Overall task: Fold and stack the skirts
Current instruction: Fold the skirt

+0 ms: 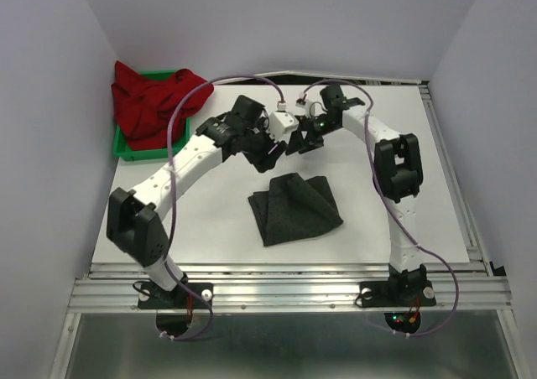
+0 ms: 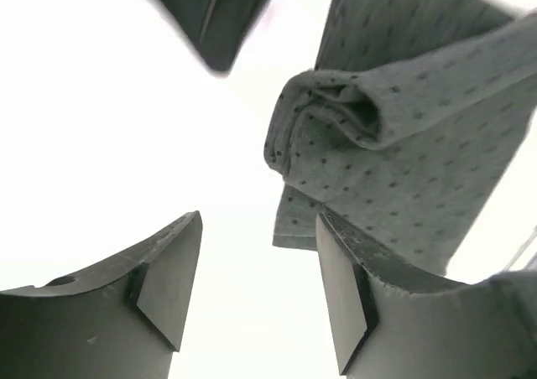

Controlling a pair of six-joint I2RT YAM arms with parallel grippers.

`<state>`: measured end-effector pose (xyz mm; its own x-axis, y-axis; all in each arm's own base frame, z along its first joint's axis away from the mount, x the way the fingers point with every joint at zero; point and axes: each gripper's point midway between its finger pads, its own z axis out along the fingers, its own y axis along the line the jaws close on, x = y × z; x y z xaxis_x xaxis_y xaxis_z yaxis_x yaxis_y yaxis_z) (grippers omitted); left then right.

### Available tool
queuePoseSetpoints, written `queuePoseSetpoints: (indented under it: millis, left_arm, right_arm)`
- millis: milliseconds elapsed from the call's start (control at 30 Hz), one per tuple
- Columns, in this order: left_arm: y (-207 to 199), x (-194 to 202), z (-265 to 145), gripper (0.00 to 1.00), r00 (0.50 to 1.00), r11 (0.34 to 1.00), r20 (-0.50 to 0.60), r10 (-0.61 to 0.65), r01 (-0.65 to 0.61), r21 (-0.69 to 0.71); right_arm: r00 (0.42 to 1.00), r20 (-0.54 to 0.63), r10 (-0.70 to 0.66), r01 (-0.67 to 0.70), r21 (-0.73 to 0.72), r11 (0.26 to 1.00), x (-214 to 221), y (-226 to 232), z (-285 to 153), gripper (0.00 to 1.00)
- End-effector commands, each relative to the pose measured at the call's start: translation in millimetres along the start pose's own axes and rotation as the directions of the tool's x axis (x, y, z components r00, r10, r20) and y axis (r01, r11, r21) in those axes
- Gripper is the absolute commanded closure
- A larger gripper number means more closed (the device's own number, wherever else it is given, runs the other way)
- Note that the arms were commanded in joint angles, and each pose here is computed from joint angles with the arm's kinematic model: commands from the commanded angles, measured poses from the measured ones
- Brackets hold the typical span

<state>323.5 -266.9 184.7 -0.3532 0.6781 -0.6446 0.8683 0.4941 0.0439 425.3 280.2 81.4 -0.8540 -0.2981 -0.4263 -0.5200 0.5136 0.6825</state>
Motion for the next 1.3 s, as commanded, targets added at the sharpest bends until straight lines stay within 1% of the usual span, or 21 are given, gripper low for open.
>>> queuePoseSetpoints:
  millis: [0, 33, 67, 100, 133, 200, 233, 300, 367, 433, 600, 667, 700, 800, 900, 933, 1100, 1167, 1200, 1233, 1267]
  left_arm:
    - [-23, -10, -36, 0.33, 0.981, 0.99, 0.145, -0.133, 0.125, 0.063]
    - [-33, -10, -38, 0.34, 0.974, 0.983, 0.16, -0.157, 0.14, 0.116]
    - [-42, 5, -31, 0.35, 0.971, 0.973, 0.138, -0.196, 0.176, 0.147]
    - [-49, -3, -38, 0.39, 0.955, 0.965, 0.189, -0.228, 0.195, 0.177]
    - [-60, -2, -39, 0.4, 0.948, 0.951, 0.203, -0.246, 0.197, 0.237]
    - [-71, 4, -36, 0.47, 0.93, 0.936, 0.236, -0.284, 0.214, 0.281]
    - [-74, 14, -29, 0.48, 0.927, 0.928, 0.221, -0.304, 0.236, 0.289]
    - [-72, 12, -22, 0.48, 0.914, 0.921, 0.233, -0.332, 0.26, 0.291]
    - [-66, 18, -10, 0.44, 0.912, 0.914, 0.208, -0.355, 0.292, 0.282]
    - [-55, 22, -3, 0.4, 0.903, 0.911, 0.204, -0.377, 0.322, 0.26]
    - [-22, 31, 18, 0.39, 0.885, 0.899, 0.195, -0.424, 0.383, 0.214]
    - [-14, 31, 28, 0.3, 0.906, 0.921, 0.2, -0.373, 0.334, 0.203]
    - [-12, 32, 32, 0.29, 0.917, 0.93, 0.197, -0.348, 0.31, 0.198]
    - [-9, 40, 50, 0.26, 0.956, 0.948, 0.154, -0.249, 0.208, 0.241]
    - [-9, 44, 63, 0.25, 0.973, 0.941, 0.107, -0.202, 0.162, 0.298]
    - [-9, 38, 63, 0.24, 0.979, 0.94, 0.121, -0.166, 0.12, 0.321]
    - [4, 40, 87, 0.24, 0.983, 0.945, 0.111, -0.143, 0.103, 0.31]
    - [8, 37, 93, 0.24, 0.984, 0.946, 0.11, -0.14, 0.1, 0.309]
    - [9, 43, 100, 0.24, 0.985, 0.94, 0.09, -0.147, 0.111, 0.323]
    - [7, 36, 99, 0.24, 0.985, 0.935, 0.106, -0.133, 0.09, 0.342]
    - [4, 41, 103, 0.25, 0.986, 0.927, 0.089, -0.138, 0.097, 0.361]
  right_arm:
    - [0.968, 0.171, -0.185, 0.163, 0.134, 0.978, -54, 45, -83, 0.05]
    - [0.968, 0.162, -0.194, 0.167, 0.162, 0.973, -50, 45, -88, 0.06]
    - [0.966, 0.148, -0.211, 0.184, 0.18, 0.966, -44, 48, -95, 0.07]
    - [0.965, 0.144, -0.22, 0.19, 0.197, 0.962, -40, 52, -101, 0.08]
    - [0.965, 0.138, -0.225, 0.192, 0.216, 0.957, -28, 58, -109, 0.1]
    - [0.957, 0.135, -0.258, 0.222, 0.232, 0.947, -14, 74, -124, 0.16]
    - [0.968, 0.1, -0.229, 0.202, 0.226, 0.953, 7, 69, -120, 0.16]
    - [0.974, 0.066, -0.218, 0.201, 0.196, 0.96, 29, 74, -119, 0.16]
    - [0.983, 0.02, -0.181, 0.175, 0.177, 0.969, 59, 73, -115, 0.14]
    - [0.985, 0.0, -0.171, 0.169, 0.171, 0.971, 74, 71, -112, 0.13]
    - [0.969, -0.067, -0.239, 0.248, 0.169, 0.954, 97, 73, -96, 0.13]
    - [0.96, -0.097, -0.261, 0.275, 0.177, 0.945, 103, 70, -89, 0.14]
    - [0.957, -0.114, -0.267, 0.284, 0.171, 0.943, 107, 71, -85, 0.14]
    - [0.953, -0.143, -0.267, 0.289, 0.165, 0.943, 114, 67, -79, 0.13]
    - [0.948, -0.158, -0.278, 0.3, 0.144, 0.943, 117, 70, -74, 0.11]
    - [0.945, -0.168, -0.279, 0.301, 0.123, 0.946, 120, 74, -71, 0.1]
    - [0.938, -0.195, -0.287, 0.314, 0.129, 0.941, 125, 70, -60, 0.11]
    - [0.94, -0.205, -0.274, 0.305, 0.138, 0.942, 125, 65, -57, 0.16]
    - [0.94, -0.202, -0.274, 0.305, 0.144, 0.941, 122, 64, -57, 0.21]
    - [0.942, -0.198, -0.272, 0.305, 0.158, 0.939, 120, 62, -56, 0.24]
    - [0.943, -0.197, -0.268, 0.302, 0.165, 0.939, 118, 60, -56, 0.31]
